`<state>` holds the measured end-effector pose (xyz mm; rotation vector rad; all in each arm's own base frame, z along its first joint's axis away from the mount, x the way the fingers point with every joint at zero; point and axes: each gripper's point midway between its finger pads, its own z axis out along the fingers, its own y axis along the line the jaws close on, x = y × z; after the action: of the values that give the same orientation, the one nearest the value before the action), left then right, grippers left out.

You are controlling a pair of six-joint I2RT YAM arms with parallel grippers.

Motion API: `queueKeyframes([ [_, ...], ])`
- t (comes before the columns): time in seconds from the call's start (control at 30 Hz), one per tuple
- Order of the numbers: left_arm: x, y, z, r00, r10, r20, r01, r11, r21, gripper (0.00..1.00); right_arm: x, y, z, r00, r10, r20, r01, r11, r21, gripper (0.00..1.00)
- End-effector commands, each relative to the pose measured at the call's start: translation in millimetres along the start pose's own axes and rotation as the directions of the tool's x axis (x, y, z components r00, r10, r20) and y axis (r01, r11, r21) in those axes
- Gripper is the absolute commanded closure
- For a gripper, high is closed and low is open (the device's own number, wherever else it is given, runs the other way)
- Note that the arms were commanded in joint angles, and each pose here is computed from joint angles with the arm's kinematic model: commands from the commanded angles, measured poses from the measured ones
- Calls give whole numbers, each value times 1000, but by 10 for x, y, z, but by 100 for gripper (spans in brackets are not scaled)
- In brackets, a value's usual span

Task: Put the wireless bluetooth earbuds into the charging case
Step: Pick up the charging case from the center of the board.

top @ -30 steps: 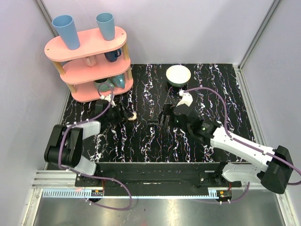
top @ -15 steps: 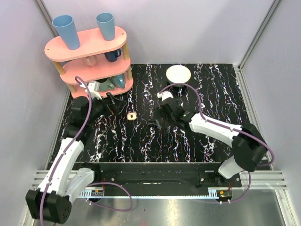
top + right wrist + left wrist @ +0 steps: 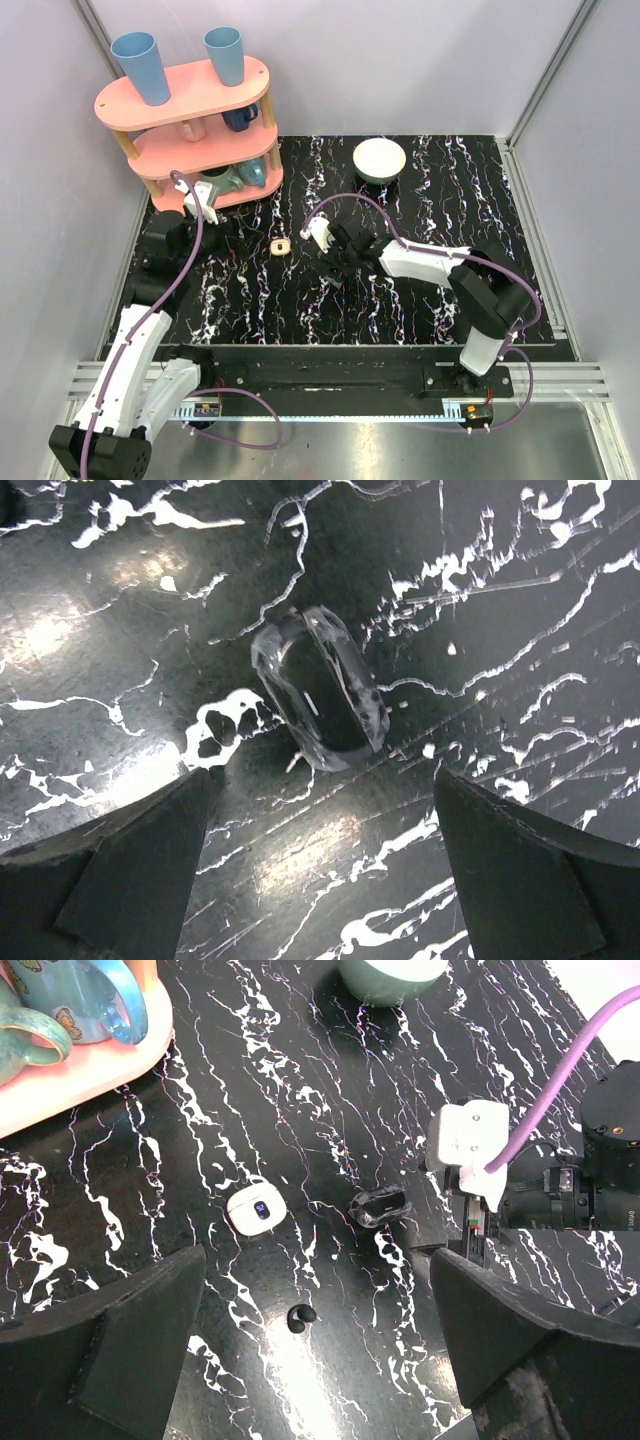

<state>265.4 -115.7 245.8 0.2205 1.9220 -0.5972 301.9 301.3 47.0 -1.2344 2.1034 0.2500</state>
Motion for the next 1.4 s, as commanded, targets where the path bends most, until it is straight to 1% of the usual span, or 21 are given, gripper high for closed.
queueKeyframes([
  [0.0, -63, 49, -8, 999, 39, 22, -39, 999, -33, 1, -300, -57, 38, 984, -119, 136, 124, 992, -28, 0],
  [0.03, -53, 52, -7, 999, 38, 19, -38, 999, -34, 1, -301, 28, 50, 978, -137, 156, 152, 985, -88, 0],
  [0.07, -60, 53, -5, 999, 39, 22, -39, 999, -35, 1, -293, 55, 51, 974, -151, 167, 171, 979, -113, 0],
  [0.2, -55, 52, -14, 999, 40, 23, -40, 999, -36, 1, -306, 45, 100, 970, -144, 195, 175, 973, -152, 0],
  [0.23, -48, 51, -13, 999, 40, 22, -39, 999, -35, 1, -295, 78, 108, 967, -147, 207, 188, 963, -192, 1],
  [0.3, -49, 45, -15, 999, 41, 23, -40, 999, -33, 1, -243, 115, 106, 969, -151, 195, 196, 952, -236, 1],
  [0.4, -38, 43, -10, 999, 43, 21, -42, 999, -32, 1, -200, 112, 141, 971, -149, 188, 196, 946, -259, 9],
  [0.43, -35, 44, -4, 999, 42, 19, -42, 999, -31, 1, -172, 102, 161, 972, -153, 178, 195, 947, -254, 21],
  [0.47, -30, 18, -5, 999, 46, 18, -45, 999, -16, 1, -149, 95, 162, 974, -152, 169, 193, 946, -261, 23],
  [0.6, 5, -26, 21, 999, 44, 8, -44, 999, 15, 1, -127, 99, 167, 974, -150, 170, 192, 943, -272, 23],
  [0.73, -2, -7, 16, 999, 45, 10, -45, 999, 3, 1, -78, 44, 251, 977, -146, 153, 182, 949, -258, 22],
  [0.93, 1, 0, 14, 999, 44, 12, -44, 999, -1, 1, -133, -63, 369, 980, -133, 150, 163, 964, -212, 22],
  [1.1, 15, 13, 20, 999, 42, 9, -42, 999, -6, 1, -180, -74, 335, 978, -121, 170, 156, 966, -204, 21],
  [1.23, 11, 16, 22, 999, 42, 9, -42, 999, -8, 1, -186, -81, 270, 973, -137, 185, 173, 965, -195, 21],
  [1.37, 24, 16, 25, 999, 40, 6, -40, 999, -7, 1, -144, -84, 328, 970, -160, 182, 197, 957, -211, 22],
])
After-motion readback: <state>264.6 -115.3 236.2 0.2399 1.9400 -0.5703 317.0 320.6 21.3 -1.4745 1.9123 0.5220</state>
